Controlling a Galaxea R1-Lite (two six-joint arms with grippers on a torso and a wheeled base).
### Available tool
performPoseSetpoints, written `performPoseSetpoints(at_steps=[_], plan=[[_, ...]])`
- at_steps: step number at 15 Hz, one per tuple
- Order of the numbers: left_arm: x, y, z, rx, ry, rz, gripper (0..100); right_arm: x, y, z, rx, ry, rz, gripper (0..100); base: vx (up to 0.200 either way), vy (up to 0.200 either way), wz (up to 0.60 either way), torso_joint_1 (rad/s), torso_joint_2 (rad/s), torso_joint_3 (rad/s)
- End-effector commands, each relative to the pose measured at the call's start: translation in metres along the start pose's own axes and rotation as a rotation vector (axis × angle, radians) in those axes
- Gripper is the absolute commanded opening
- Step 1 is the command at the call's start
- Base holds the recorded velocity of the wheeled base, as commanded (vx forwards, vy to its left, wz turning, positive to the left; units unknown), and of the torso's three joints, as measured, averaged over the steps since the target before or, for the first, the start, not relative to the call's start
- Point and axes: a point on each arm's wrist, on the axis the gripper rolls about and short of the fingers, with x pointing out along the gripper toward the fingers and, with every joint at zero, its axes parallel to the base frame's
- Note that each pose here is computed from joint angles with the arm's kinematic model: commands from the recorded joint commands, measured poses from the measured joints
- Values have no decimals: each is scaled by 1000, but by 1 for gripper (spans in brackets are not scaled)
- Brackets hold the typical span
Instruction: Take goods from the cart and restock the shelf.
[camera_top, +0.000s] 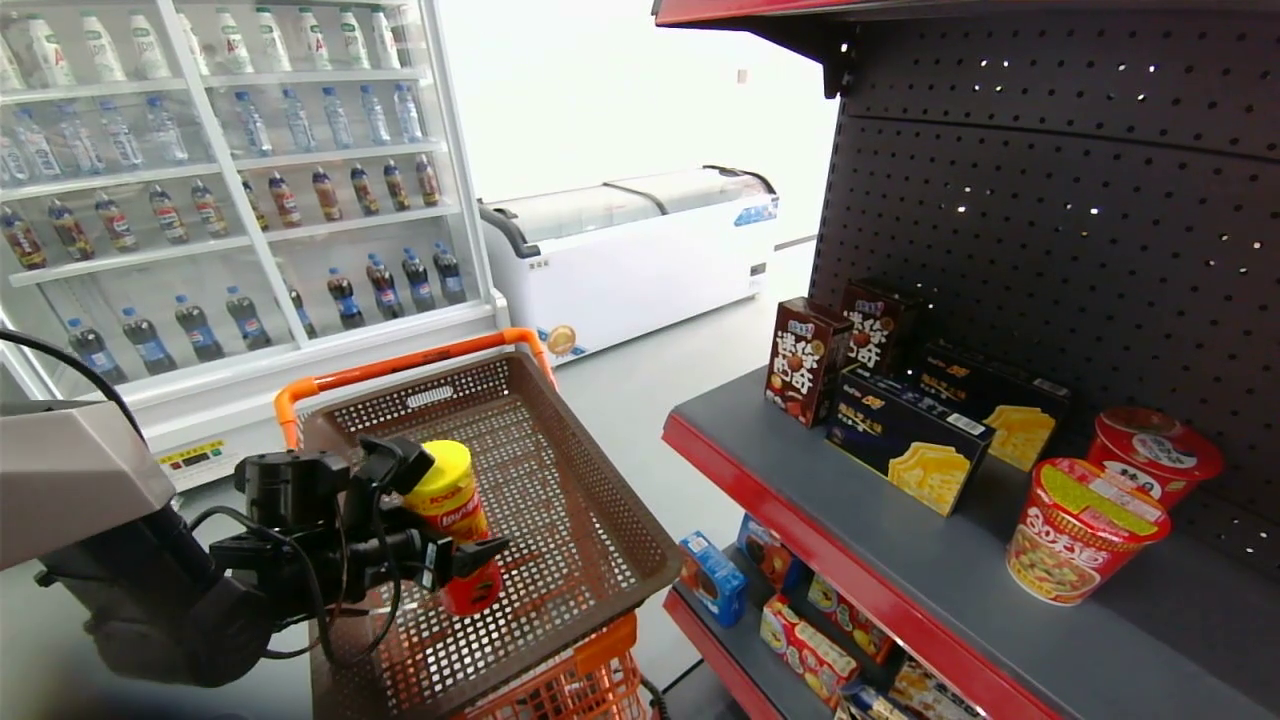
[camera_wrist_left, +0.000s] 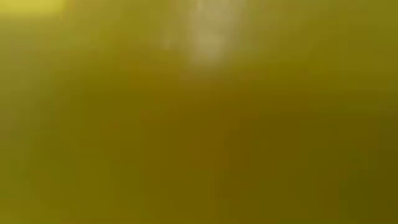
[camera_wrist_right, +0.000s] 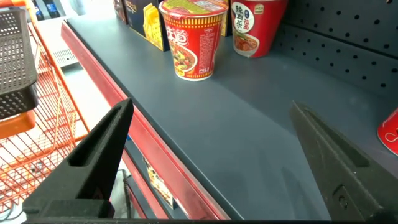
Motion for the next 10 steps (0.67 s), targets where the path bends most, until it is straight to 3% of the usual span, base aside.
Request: performPoseSetpoints(at_steps=[1, 2, 3, 5, 7, 9, 10], plan=[[7, -2, 0, 4, 4, -13, 100, 0, 0, 0, 0, -1, 0, 100, 0, 0, 0, 0, 0, 0], [10, 0, 4, 9, -6, -6, 100, 0, 0, 0, 0, -1, 0, 100, 0, 0, 0, 0, 0, 0], [9, -1, 3, 7, 0, 7, 0, 0, 0, 0, 0, -1, 0, 100, 0, 0, 0, 0, 0, 0], [6, -2, 3, 7, 1, 14, 0, 0, 0, 0, 0, -1, 0, 100, 0, 0, 0, 0, 0, 0], [-9, -7, 12, 25, -35, 21, 0, 0, 0, 0, 0, -1, 0, 100, 0, 0, 0, 0, 0, 0], [-28, -13, 20, 90, -52, 42, 0, 0, 0, 0, 0, -1, 0, 100, 0, 0, 0, 0, 0, 0], [-43, -19, 38, 100, -115, 59, 0, 0, 0, 0, 0, -1, 0, 100, 0, 0, 0, 0, 0, 0]])
